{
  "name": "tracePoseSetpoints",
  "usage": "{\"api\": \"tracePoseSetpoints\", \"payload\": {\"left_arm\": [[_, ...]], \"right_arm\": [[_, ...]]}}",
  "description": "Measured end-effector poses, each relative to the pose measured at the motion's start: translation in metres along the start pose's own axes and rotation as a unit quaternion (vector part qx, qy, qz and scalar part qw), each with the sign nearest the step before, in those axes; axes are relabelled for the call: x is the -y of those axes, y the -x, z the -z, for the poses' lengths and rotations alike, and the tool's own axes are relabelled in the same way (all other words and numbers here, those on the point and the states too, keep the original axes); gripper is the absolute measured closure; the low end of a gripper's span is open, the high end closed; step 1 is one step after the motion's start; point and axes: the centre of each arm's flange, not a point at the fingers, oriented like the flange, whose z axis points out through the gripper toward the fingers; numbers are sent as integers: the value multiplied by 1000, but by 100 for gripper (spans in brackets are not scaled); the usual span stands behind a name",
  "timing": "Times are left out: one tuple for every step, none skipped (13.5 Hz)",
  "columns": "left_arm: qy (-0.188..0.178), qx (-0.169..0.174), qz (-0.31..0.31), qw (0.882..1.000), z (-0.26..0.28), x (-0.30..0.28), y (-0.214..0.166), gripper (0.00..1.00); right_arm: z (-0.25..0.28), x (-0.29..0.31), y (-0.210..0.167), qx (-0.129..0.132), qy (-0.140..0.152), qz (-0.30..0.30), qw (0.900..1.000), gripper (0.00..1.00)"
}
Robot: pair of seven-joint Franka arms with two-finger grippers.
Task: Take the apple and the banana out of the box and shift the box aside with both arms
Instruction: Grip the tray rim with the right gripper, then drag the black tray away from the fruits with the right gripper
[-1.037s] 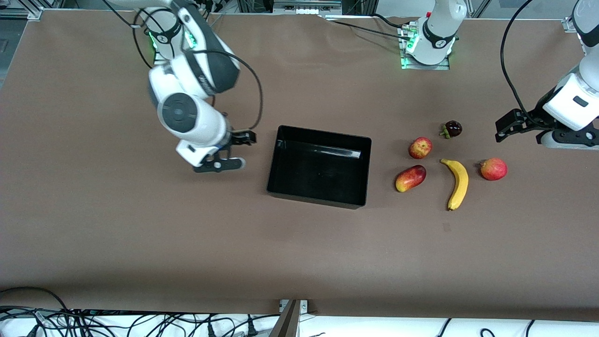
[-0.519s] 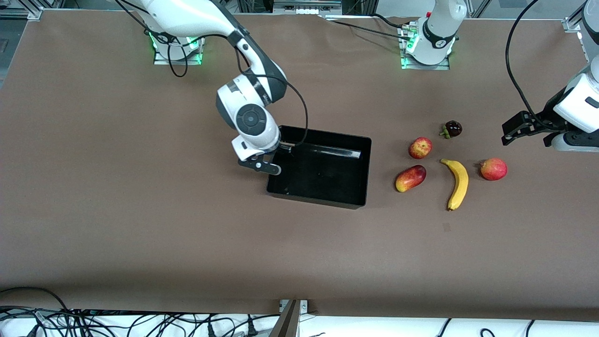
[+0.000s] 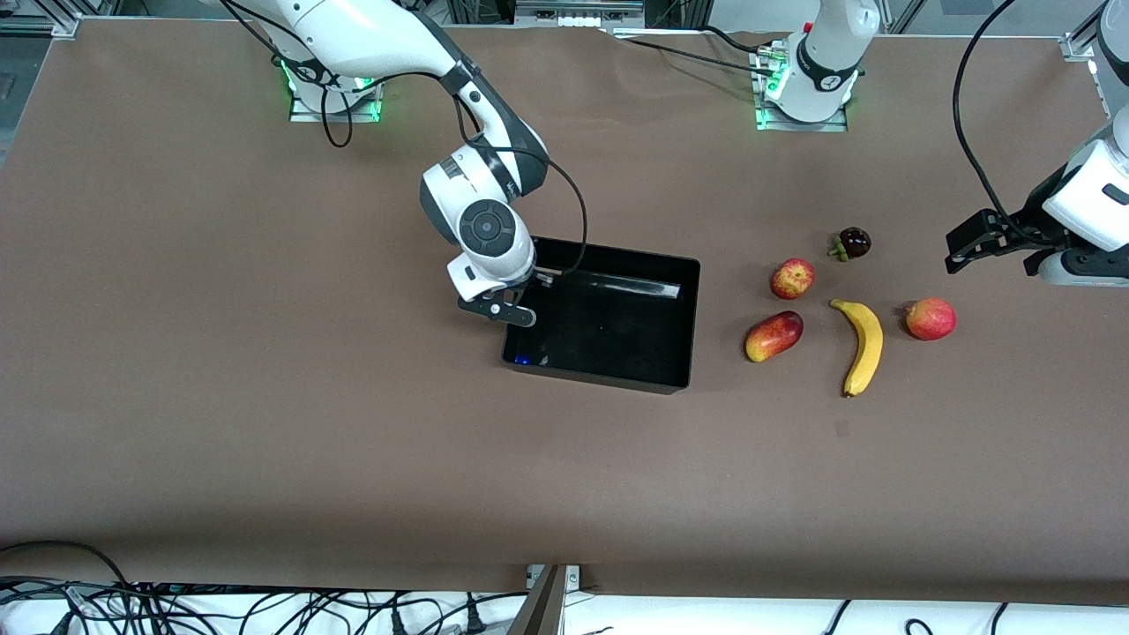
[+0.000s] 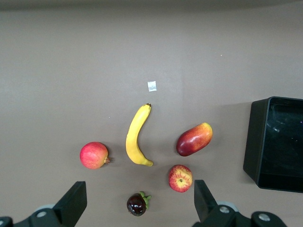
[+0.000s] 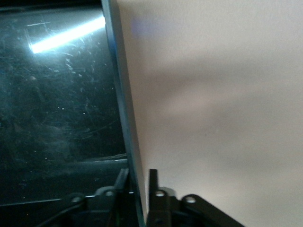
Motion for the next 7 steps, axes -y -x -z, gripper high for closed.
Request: {"api": "tracePoseSetpoints", "payload": {"left_arm": [[0,0,0,1000,0,0,0,0],[0,0,0,1000,0,-1,0,0],[0,0,0,1000,0,-1,0,0],[0,0,-1,1000,0,-1,0,0],[0,0,-1,1000,0,-1,0,0],[0,0,-1,1000,0,-1,0,0],[0,1,-1,1000,0,-1,0,0]], "right_arm": [[5,-2,-3,-2,-2,13,1000,94],[12,-5,-6,-5,-5,25,1000,95],[20,-10,-13,-10,-9,31,999,95],[32,-18,-22,-15,-13,44,999,95],[45,-32,-35,-18,-15,61,998,95],[60,-50,-51,-18,-15,84,996,95],[77,-74,-68,-15,-14,114,993,95]]}}
